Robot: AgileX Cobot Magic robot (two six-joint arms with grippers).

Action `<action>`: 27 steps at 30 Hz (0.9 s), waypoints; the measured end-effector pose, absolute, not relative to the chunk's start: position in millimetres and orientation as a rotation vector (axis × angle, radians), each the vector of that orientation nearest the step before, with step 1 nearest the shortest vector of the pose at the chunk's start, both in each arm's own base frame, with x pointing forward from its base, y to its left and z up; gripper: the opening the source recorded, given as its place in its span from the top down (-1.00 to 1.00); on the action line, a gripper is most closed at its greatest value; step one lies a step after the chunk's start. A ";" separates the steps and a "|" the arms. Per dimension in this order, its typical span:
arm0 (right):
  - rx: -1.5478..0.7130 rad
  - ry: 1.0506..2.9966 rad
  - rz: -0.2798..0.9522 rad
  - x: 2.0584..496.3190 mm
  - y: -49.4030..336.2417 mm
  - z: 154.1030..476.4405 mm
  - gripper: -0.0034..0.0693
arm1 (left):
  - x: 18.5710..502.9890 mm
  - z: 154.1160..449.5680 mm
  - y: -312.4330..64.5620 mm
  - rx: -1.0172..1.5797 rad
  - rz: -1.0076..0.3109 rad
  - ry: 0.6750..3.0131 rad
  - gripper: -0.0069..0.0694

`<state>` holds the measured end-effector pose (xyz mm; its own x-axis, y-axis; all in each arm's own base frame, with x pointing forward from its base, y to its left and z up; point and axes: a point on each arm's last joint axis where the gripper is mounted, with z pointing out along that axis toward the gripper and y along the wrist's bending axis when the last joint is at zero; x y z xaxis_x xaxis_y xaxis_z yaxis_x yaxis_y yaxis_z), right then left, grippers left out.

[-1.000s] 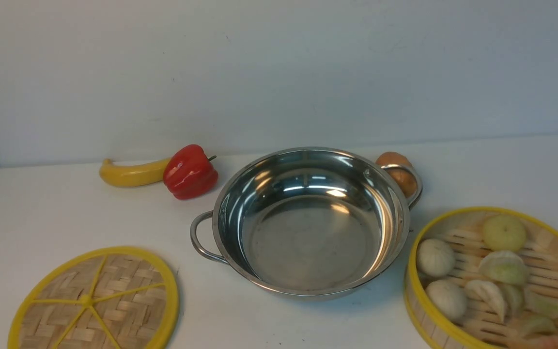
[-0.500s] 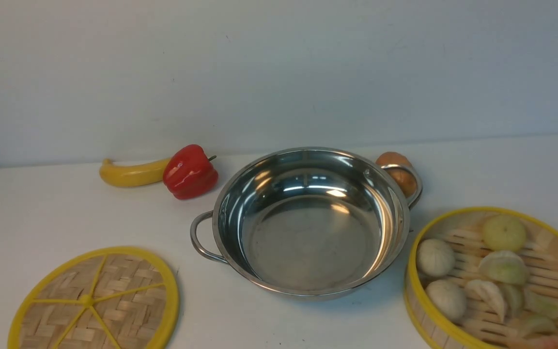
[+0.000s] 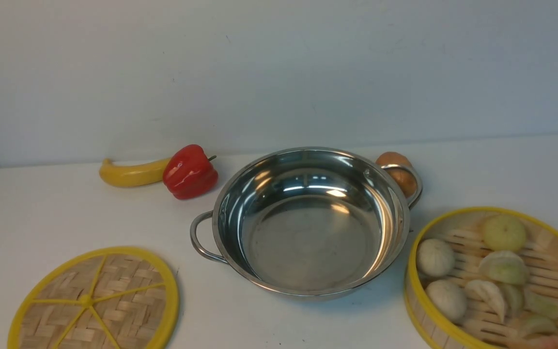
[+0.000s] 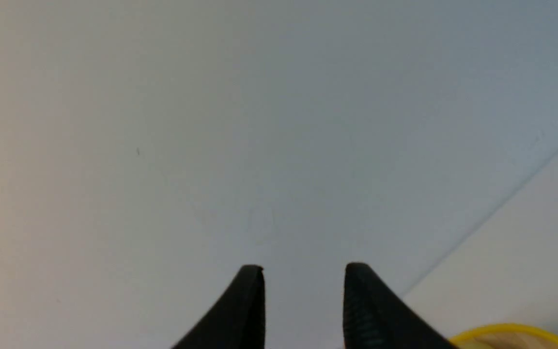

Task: Place the steamer in the pot on the white table, and put the lid on the steamer.
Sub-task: 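Reach for and grasp the rim of the bamboo steamer holding the buns with the right gripper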

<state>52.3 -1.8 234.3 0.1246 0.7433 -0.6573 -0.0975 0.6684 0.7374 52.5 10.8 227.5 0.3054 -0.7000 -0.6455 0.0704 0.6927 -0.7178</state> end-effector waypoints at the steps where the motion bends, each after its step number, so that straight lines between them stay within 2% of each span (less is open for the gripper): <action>1: 0.616 1.281 0.675 51.2 -3.0 239.1 0.23 | 51.2 231.6 11.2 -0.628 -0.559 1.116 0.19; 6: 0.559 1.119 0.640 39.6 -7.2 277.7 0.23 | 43.1 259.2 7.2 -0.443 -0.462 1.005 0.19; 7: 0.501 1.102 0.606 34.2 -5.9 292.0 0.23 | 39.9 272.4 4.0 -0.361 -0.402 1.001 0.19; 8: 0.428 1.117 0.555 30.3 -3.1 308.4 0.23 | 38.6 287.4 0.9 -0.282 -0.328 1.026 0.19; 11: 0.324 1.205 0.465 32.6 1.5 330.5 0.23 | 45.3 306.9 0.2 -0.224 -0.227 1.120 0.19; 15: 0.203 1.455 0.334 55.2 6.7 357.2 0.23 | 70.1 321.4 9.2 -0.336 -0.191 1.326 0.19; 19: 0.133 1.755 0.226 87.2 7.1 366.0 0.23 | 99.4 321.1 20.6 -0.468 -0.131 1.539 0.19; 25: 0.089 2.149 0.108 135.0 2.7 361.2 0.23 | 127.6 295.8 33.8 -0.532 0.072 1.929 0.19; 27: 0.084 2.250 0.085 148.3 1.4 357.3 0.23 | 133.0 285.4 33.6 -0.531 0.093 2.094 0.19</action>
<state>148.3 1.4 357.3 -0.6281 0.0898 -0.7729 0.0312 0.9954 0.0902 133.0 33.6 285.4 -0.4640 -0.3345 -0.8202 -0.4062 0.9032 -0.1386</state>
